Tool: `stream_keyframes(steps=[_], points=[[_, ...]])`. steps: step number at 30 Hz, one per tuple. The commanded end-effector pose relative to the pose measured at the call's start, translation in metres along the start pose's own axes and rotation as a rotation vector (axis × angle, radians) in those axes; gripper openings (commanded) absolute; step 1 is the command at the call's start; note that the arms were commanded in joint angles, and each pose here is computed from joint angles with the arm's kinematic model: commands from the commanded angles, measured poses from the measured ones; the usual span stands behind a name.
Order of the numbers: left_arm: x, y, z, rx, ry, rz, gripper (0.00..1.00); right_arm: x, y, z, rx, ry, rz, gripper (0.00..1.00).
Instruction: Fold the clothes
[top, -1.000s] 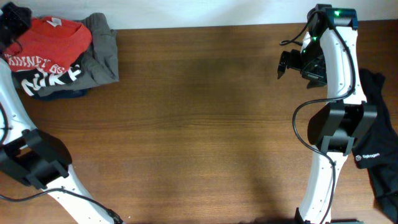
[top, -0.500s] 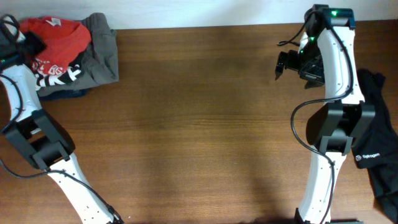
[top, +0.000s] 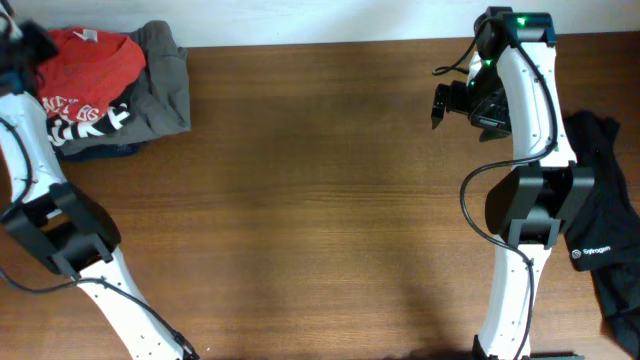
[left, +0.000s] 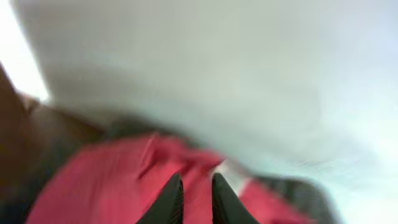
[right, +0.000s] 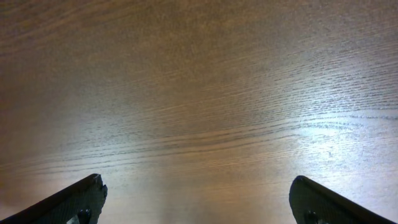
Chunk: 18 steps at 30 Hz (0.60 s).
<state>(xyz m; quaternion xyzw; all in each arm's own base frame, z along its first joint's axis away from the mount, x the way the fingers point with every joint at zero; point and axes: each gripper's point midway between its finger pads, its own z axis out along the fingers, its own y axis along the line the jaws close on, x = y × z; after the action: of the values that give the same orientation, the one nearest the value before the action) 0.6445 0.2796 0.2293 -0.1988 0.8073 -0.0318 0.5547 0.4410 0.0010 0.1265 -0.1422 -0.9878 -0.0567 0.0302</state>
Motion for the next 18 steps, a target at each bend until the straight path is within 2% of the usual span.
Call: stream_keyframes(steps=[1, 3, 7, 15, 18], points=[[-0.046, -0.052, -0.033, 0.077, -0.074, 0.061, 0.17, 0.001, 0.003, -0.003, -0.007, -0.009, -0.002, 0.99], [-0.022, -0.056, -0.022, 0.076, -0.019, 0.055, 0.16, 0.002, 0.003, -0.003, -0.006, -0.005, -0.001, 0.99], [0.016, -0.037, 0.004, -0.029, 0.037, 0.048, 0.15, 0.002, 0.003, -0.003, -0.006, -0.004, -0.001, 0.99], [0.135, -0.007, 0.058, -0.054, 0.258, 0.008, 0.16, 0.003, 0.003, -0.003, -0.005, 0.002, 0.0, 0.99], [0.149, -0.011, 0.061, -0.015, 0.294, -0.005, 0.18, 0.004, 0.002, -0.003, -0.004, 0.006, 0.0, 0.99]])
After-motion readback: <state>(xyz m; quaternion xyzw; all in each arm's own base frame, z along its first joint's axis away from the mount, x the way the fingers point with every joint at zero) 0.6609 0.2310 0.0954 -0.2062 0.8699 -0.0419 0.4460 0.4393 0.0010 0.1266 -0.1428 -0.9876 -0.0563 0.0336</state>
